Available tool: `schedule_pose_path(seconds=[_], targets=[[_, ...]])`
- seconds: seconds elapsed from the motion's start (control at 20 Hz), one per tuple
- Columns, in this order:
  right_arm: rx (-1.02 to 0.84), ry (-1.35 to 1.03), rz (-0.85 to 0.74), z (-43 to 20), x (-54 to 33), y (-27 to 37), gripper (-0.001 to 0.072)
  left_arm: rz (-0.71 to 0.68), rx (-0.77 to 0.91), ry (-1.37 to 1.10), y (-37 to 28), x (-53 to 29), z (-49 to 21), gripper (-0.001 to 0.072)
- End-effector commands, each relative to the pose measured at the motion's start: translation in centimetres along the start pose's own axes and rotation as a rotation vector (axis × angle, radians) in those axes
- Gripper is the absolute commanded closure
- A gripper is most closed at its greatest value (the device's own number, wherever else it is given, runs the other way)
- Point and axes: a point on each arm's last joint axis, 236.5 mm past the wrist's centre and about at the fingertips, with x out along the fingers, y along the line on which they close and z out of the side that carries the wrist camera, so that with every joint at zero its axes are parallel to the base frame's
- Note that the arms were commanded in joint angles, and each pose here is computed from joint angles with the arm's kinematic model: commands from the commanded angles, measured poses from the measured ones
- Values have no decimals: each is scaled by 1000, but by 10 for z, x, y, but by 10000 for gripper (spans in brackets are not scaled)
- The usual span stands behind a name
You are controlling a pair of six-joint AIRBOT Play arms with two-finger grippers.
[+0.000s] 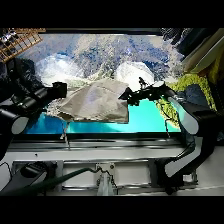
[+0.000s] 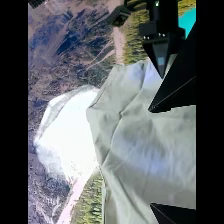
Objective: Fold the clothes and pants, and hang the long-sleeved shirts on hangers.
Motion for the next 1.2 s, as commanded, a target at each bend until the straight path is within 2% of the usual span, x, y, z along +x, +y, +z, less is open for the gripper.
schedule_pose_path(seconds=[0.0,0.05,0.1,0.15,0.2,0.3,0.45,0.65,0.9,1.15], targets=[[-57,18,-32,-4,18,9,449,-12,52,-15,-3,3,3,259],[-74,24,-44,-5,15,8,630,-18,125,-23,-5,8,5,428],[-96,30,-62,-6,7,5,697,-22,188,-30,-6,16,6,521],[-119,43,-81,-9,-5,3,697,-25,217,-33,-7,26,5,651],[-142,62,-103,-14,-19,0,697,-30,213,-23,-8,41,1,692],[-193,133,-164,-34,-54,-7,697,-36,155,69,-11,74,-23,692],[-253,228,-337,-68,-115,-27,697,-56,77,257,-36,125,-72,692],[-339,168,-519,-92,-190,-27,698,-151,90,527,-107,153,-158,692],[-468,-13,-548,-110,-234,12,699,-274,47,717,-187,153,-250,692],[-520,-104,-534,-124,-253,34,699,-371,79,757,-247,137,-299,694]])
